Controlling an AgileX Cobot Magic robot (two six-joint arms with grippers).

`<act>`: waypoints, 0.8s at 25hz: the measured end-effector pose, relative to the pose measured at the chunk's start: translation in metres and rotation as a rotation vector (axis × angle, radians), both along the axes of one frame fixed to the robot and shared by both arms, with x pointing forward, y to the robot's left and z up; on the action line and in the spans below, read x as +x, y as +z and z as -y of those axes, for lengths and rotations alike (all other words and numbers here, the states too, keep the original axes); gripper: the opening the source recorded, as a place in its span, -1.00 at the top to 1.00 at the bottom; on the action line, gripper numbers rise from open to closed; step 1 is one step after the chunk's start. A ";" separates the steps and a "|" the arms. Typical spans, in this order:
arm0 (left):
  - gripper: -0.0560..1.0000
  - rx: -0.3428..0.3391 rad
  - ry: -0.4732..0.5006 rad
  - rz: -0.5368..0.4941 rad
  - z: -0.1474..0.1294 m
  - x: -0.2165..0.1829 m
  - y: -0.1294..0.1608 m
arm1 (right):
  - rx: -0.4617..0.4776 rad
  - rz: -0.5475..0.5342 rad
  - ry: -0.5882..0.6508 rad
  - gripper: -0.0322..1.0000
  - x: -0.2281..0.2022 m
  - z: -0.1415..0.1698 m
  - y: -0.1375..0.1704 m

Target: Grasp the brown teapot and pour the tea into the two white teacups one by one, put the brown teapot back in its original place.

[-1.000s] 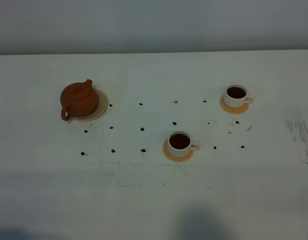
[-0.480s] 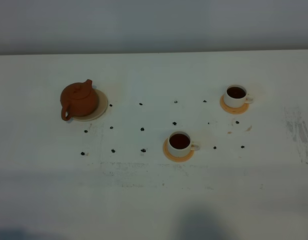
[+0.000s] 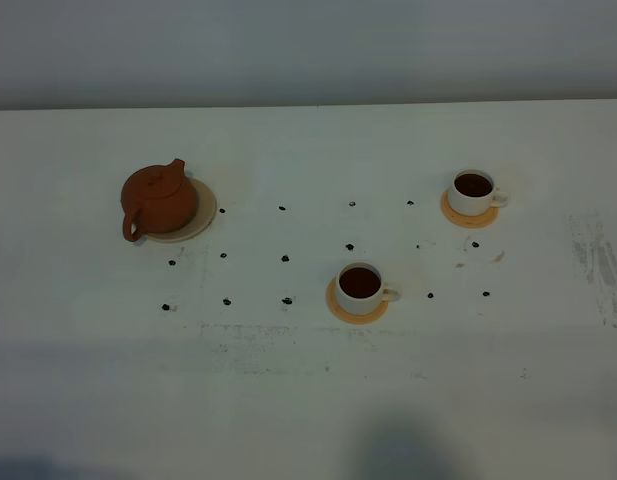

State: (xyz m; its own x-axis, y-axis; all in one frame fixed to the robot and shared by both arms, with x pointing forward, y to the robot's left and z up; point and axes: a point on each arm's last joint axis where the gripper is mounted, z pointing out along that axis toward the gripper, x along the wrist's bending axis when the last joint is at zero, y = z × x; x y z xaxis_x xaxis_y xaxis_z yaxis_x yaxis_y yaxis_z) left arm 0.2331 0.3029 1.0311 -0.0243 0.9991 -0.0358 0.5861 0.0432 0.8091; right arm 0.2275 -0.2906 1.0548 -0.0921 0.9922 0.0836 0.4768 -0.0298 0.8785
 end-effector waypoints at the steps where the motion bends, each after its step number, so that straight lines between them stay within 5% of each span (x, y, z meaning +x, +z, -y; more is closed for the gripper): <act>1: -0.27 0.000 0.000 0.000 0.000 0.000 0.000 | 0.000 0.000 0.000 -0.02 0.000 0.000 0.000; 20: -0.27 0.000 0.000 0.000 0.000 0.000 0.000 | 0.000 0.000 0.000 -0.02 0.000 0.000 0.000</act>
State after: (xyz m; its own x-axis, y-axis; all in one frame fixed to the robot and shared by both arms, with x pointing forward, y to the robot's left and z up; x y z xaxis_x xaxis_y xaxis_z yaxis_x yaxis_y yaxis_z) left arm 0.2331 0.3029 1.0311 -0.0243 0.9991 -0.0358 0.5861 0.0432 0.8091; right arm 0.2275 -0.2906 1.0548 -0.0921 0.9922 0.0836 0.4768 -0.0298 0.8785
